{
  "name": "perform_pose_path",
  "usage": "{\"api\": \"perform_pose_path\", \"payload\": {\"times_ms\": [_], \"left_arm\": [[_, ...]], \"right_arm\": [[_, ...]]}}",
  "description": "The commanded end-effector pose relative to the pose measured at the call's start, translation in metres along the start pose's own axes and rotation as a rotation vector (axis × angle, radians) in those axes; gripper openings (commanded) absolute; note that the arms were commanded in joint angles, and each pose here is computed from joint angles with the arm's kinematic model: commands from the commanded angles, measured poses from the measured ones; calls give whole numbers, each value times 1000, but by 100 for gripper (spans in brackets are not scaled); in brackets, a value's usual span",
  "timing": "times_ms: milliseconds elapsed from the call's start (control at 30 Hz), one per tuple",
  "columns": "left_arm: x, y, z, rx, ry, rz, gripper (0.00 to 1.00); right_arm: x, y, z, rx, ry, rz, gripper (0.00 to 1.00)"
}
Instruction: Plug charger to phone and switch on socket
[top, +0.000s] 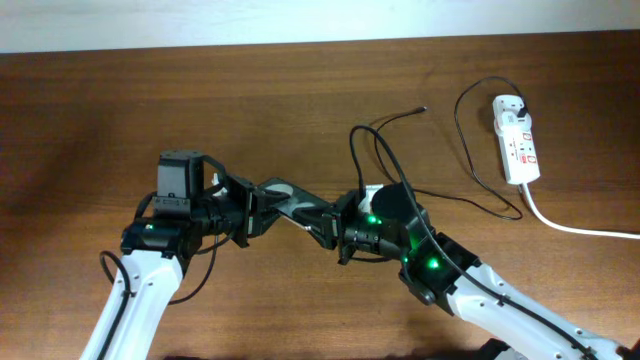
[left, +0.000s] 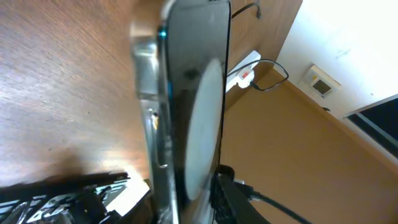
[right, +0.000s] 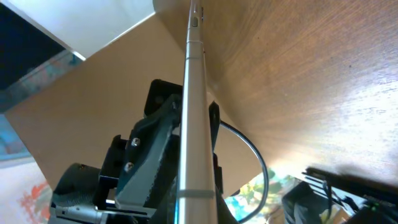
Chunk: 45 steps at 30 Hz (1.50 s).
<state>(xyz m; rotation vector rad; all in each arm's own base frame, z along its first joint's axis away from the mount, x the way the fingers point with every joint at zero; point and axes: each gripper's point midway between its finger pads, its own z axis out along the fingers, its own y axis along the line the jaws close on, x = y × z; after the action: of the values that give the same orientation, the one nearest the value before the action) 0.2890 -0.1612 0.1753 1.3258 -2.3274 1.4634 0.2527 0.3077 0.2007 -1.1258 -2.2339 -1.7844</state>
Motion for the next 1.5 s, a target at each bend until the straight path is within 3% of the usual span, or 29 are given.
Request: {"api": "perform_pose_path", "payload": {"times_ms": [0, 133, 233, 267, 367, 400, 567, 667, 767, 833, 900, 1000, 1133, 1300, 1400, 1467], "left_arm": [[-2, -2, 1, 3, -11, 0, 22], [-6, 0, 4, -13, -56, 8, 18], [0, -6, 12, 1, -71, 18, 25], [1, -10, 14, 14, -74, 38, 22], [0, -11, 15, 16, -85, 46, 0], [-1, -11, 14, 16, -89, 46, 0], [-14, -11, 13, 10, -170, 97, 0], [-43, -11, 5, -46, -343, 370, 0], [-48, -5, 3, -136, -354, 685, 0], [-42, 18, 4, -222, -282, 752, 0], [-10, 19, 12, -155, -93, 854, 0], [15, 9, 15, -51, 27, 881, 0], [27, -28, 46, 126, 117, 962, 0], [40, 6, 96, 193, 486, 899, 0], [52, 21, 88, 235, 588, 980, 0], [50, 32, 84, 223, 601, 1003, 0]], "right_arm": [[15, 3, 2, -9, 30, -4, 4], [16, 3, 2, -8, 38, 13, 4], [16, 3, 2, -8, 38, 13, 5], [16, 3, 2, -8, 39, 13, 5], [17, 3, 2, -6, 42, 13, 6], [17, 3, 2, -6, 42, 13, 7], [15, -1, 2, 11, 36, -6, 29], [-22, -26, -1, 117, -141, -289, 47], [-55, -65, -17, 319, -273, -458, 62], [-74, -91, -34, 469, -314, -540, 78], [-97, -108, -57, 602, -329, -606, 87], [-116, -125, -94, 710, -377, -494, 89], [-108, -116, -145, 714, -413, -545, 90], [-69, -84, -189, 504, -490, -668, 99], [-90, -75, -205, 536, -652, -691, 99], [-94, -62, -201, 540, -654, -769, 99]]}}
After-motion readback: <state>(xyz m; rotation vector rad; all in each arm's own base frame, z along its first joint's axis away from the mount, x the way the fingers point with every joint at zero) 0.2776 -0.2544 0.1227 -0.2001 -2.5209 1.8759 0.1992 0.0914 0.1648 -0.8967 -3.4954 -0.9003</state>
